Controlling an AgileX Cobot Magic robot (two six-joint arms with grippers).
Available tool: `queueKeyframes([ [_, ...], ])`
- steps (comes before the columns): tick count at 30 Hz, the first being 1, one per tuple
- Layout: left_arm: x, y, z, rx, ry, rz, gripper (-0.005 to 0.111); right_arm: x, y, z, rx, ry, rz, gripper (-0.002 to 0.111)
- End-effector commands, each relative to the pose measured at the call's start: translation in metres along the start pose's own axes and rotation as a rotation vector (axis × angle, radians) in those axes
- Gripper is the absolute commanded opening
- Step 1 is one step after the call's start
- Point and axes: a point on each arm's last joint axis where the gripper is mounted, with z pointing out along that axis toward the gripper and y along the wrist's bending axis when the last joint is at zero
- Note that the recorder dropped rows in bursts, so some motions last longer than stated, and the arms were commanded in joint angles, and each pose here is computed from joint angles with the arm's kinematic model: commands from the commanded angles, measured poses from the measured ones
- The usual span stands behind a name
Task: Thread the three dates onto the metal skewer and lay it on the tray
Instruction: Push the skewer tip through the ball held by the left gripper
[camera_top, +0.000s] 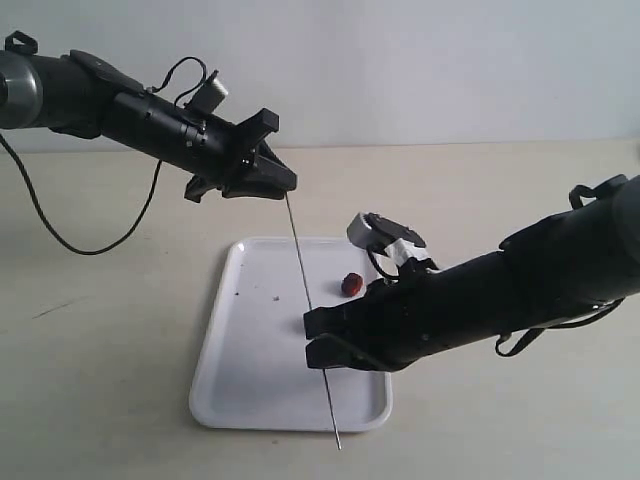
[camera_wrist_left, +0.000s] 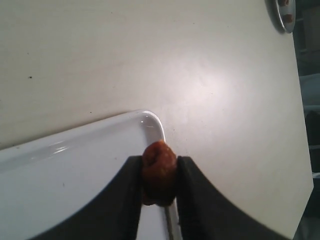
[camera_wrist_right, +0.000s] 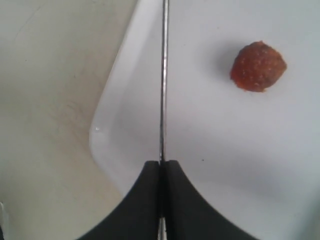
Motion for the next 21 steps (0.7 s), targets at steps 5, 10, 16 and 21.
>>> queueKeyframes([
  [5,0.002,-0.007,-0.001,0.018,0.017,0.013,0.025,-0.021,0.005,-0.001,0.009,-0.063,-0.007,0.000],
  [10,0.002,-0.007,-0.001,0.018,0.017,0.013,0.025,-0.032,0.010,-0.002,-0.005,-0.092,-0.010,0.000],
  [16,0.002,-0.007,-0.001,0.019,0.015,0.011,0.025,-0.046,0.015,-0.003,-0.002,-0.131,-0.026,0.000],
  [21,0.002,-0.007,-0.001,0.022,0.015,0.010,0.025,-0.057,0.016,-0.005,0.032,-0.172,-0.033,0.000],
])
